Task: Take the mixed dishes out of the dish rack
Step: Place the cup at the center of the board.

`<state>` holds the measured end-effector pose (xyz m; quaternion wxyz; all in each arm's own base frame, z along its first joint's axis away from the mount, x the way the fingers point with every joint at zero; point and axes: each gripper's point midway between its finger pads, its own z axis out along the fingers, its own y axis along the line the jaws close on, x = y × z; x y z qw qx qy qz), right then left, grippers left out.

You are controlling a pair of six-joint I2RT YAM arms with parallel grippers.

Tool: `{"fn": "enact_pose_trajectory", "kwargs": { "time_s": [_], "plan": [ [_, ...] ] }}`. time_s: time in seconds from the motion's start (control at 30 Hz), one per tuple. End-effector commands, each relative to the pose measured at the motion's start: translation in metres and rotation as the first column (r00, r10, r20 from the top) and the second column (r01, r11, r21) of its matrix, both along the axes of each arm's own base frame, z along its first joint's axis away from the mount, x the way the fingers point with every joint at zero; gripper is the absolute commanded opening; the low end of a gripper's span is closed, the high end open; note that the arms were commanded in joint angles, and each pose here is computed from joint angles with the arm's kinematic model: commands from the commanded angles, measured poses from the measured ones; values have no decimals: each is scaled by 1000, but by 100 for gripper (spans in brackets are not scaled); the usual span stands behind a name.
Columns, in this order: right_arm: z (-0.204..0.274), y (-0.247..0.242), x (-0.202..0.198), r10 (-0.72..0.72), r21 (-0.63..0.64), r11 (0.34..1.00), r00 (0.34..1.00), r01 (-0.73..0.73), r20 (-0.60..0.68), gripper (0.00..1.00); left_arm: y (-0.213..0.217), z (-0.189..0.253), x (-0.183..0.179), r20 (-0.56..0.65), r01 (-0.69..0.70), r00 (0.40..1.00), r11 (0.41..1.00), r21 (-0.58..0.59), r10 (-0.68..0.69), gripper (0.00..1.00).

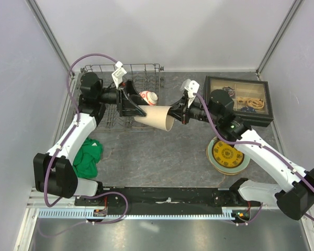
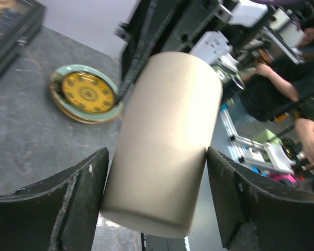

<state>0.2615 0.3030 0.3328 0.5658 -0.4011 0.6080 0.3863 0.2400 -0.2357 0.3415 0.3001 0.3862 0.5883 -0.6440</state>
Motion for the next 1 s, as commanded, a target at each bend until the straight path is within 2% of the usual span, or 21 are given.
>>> {"fn": "enact_pose_trajectory", "kwargs": {
  "time_s": [0.0, 0.07, 0.27, 0.43, 0.47, 0.5, 0.53, 0.57, 0.6, 0.73, 0.9, 0.97],
  "plan": [
    [-5, -23, 18, -145, -42, 988, 988, 147, 50, 0, 17, 24, 13, 101, -80, 991, 997, -22, 82, 92],
    [-6, -27, 19, -155, -46, 986, 986, 158, 55, 0, 23, 24, 14, 102, -82, 991, 996, -19, 84, 99],
    [-27, -44, 30, -221, -146, 964, 975, 223, 27, 0, 43, 23, 26, 115, -131, 984, 991, -16, 132, 99],
    [-58, -72, 52, -349, -344, 880, 937, 326, -5, 0, 71, 13, 55, 48, -269, 962, 963, 9, 268, 99],
    [-64, -81, 58, -396, -384, 847, 918, 367, 4, 0, 75, -2, 55, -3, -286, 958, 957, 41, 286, 99],
    [-71, -88, 59, -421, -424, 822, 907, 380, -3, 0, 78, 5, 58, 40, -307, 951, 950, 49, 305, 99],
    [-76, -93, 62, -438, -454, 800, 899, 393, 6, 0, 81, -6, 71, 59, -367, 930, 925, 96, 363, 99],
    [-79, -99, 65, -462, -478, 776, 887, 411, 13, 0, 84, -13, 75, 146, -387, 918, 915, 117, 369, 99],
    [-85, -105, 63, -473, -507, 759, 881, 409, 3, 0, 86, -18, 75, 131, -402, 914, 903, 150, 385, 99],
    [-91, -119, 63, -506, -576, 709, 862, 407, -13, 0, 99, -48, 84, 206, -481, 875, 836, 265, 438, 99],
    [-109, -141, 61, -548, -723, 597, 835, 348, -50, 0, 110, -71, 88, 237, -506, 862, 786, 354, 448, 99],
    [-112, -144, 66, -553, -750, 579, 830, 319, -73, 0, 115, -78, 88, 248, -514, 858, 766, 386, 450, 99]
  ]
}}
